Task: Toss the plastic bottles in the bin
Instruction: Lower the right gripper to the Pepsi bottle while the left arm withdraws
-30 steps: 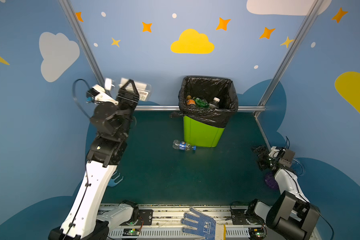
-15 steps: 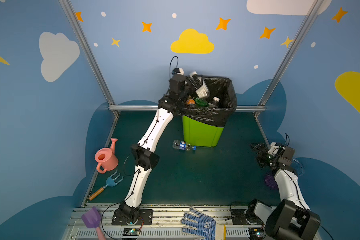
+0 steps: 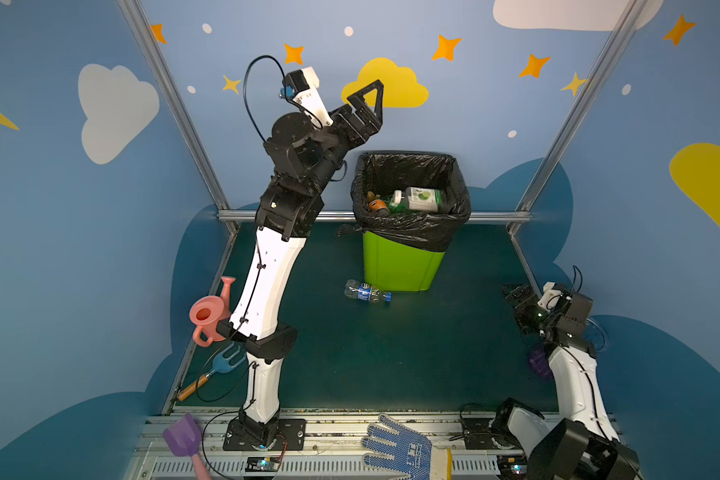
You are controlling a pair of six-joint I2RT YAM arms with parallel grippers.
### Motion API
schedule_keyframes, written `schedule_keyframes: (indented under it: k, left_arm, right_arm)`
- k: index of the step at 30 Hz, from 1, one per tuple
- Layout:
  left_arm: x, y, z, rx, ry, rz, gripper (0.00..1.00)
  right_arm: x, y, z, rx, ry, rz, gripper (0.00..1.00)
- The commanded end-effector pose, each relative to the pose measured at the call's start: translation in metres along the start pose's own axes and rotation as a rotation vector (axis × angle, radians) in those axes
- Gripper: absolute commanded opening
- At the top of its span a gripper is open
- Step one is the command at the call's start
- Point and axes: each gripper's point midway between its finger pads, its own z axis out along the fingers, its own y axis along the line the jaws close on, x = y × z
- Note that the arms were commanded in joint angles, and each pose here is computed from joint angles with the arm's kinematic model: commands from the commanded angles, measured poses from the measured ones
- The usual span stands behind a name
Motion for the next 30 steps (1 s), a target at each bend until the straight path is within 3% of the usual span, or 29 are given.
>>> schedule_keyframes:
  k: [1,7,13,16,18,20,26,30]
  left_arm:
    - [0.064,0.052,0.025,-0.108,0.145,0.021,1.00]
    - [0.065,0.065,0.010,-0.196,0.196,0.116,1.00]
    - [0.074,0.129,-0.054,-0.561,0.312,0.255,1.00]
    - [0.088,0.163,-0.095,-0.633,0.279,0.258,1.00]
    - [0.091,0.179,-0.131,-0.617,0.204,0.236,1.00]
    - [0.093,0.206,-0.172,-0.688,0.174,0.197,1.00]
    - [0.106,0.267,-0.282,-0.933,0.225,0.212,1.00]
    - [0.131,0.303,-0.340,-1.036,0.254,0.122,1.00]
  right_arm:
    - [0.001,0.000,-0.005,0.017,-0.010,-0.016,0.95]
    - [0.012,0.022,-0.004,-0.044,0.024,-0.107,0.94]
    - [0.063,0.061,0.020,-0.071,0.097,-0.385,0.94]
    - [0.100,0.083,0.040,-0.100,0.166,-0.514,0.93]
    - [0.120,0.110,0.048,-0.120,0.186,-0.659,0.93]
    - [0.144,0.127,0.054,-0.130,0.213,-0.796,0.93]
    - [0.212,0.166,0.070,-0.175,0.305,-1.102,0.93]
    - [0.256,0.180,0.086,-0.168,0.369,-1.247,0.93]
